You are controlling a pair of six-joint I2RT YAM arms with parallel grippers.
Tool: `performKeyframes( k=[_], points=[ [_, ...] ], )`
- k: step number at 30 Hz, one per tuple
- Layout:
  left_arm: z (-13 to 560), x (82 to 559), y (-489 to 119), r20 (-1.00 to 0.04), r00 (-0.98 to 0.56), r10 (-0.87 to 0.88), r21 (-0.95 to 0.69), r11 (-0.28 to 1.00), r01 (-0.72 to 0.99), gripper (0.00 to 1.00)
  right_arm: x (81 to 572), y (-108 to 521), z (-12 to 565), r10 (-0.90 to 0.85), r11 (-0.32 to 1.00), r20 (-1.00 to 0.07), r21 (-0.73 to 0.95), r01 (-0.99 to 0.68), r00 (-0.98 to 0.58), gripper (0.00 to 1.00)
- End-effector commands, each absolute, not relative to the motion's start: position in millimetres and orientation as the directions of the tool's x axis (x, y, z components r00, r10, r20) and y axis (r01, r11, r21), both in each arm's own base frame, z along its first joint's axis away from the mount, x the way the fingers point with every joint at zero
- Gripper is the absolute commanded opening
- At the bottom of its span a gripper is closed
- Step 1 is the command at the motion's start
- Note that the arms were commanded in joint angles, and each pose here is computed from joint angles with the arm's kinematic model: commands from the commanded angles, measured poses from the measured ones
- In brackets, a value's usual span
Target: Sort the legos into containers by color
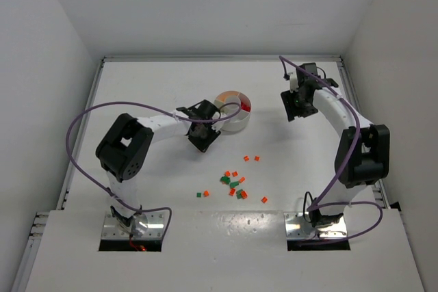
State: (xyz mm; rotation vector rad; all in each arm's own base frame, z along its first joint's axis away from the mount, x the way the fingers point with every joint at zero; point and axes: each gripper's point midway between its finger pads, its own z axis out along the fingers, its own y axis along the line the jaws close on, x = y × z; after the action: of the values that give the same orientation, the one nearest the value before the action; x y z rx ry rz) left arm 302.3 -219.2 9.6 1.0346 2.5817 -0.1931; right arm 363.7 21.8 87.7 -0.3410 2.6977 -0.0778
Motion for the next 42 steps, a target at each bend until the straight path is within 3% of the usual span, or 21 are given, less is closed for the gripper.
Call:
performKeyframes(
  k=[1, 6, 10, 11, 14, 20, 42],
  points=[
    [12.4, 311.4, -224.9, -0.399, -0.663, 0.634, -0.005, 0.721, 0.693, 0.39, 375.0, 23.4, 99.5, -0.229, 0.973, -0.435, -0.094, -0.21, -0.871, 0.57],
    [13.1, 301.6, -226.1, -0.391, -0.646, 0.655, -0.054, 0.685, 0.727, 0.27, 377.5, 23.7, 102.5, -0.229, 0.973, -0.443, -0.095, -0.209, -0.867, 0.56],
    [52.6, 292.8, -238.8, -0.479, -0.559, 0.677, -0.079, 0.6, 0.796, 0.23, 377.5, 23.7, 102.5, -0.229, 0.973, -0.443, -0.095, -0.209, -0.867, 0.55],
    [83.9, 298.6, -248.5, -0.552, -0.513, 0.658, -0.071, 0.576, 0.815, 0.23, 377.5, 23.7, 102.5, -0.229, 0.973, -0.443, -0.095, -0.209, -0.867, 0.55],
    [133.5, 300.1, -270.5, -0.643, -0.395, 0.656, -0.001, 0.515, 0.857, 0.23, 377.5, 23.7, 102.5, -0.229, 0.973, -0.443, -0.095, -0.209, -0.867, 0.55],
    [195.5, 312.7, -307.0, -0.722, -0.277, 0.634, 0.1, 0.492, 0.865, 0.21, 384.0, 25.9, 102.2, -0.229, 0.973, -0.44, -0.086, -0.213, -0.868, 0.52],
    [168.0, 374.6, -335.2, -0.691, -0.38, 0.615, 0.11, 0.609, 0.786, 0.22, 383.7, 24.2, 107.8, -0.229, 0.973, -0.446, -0.095, -0.209, -0.865, 0.51]
  ],
)
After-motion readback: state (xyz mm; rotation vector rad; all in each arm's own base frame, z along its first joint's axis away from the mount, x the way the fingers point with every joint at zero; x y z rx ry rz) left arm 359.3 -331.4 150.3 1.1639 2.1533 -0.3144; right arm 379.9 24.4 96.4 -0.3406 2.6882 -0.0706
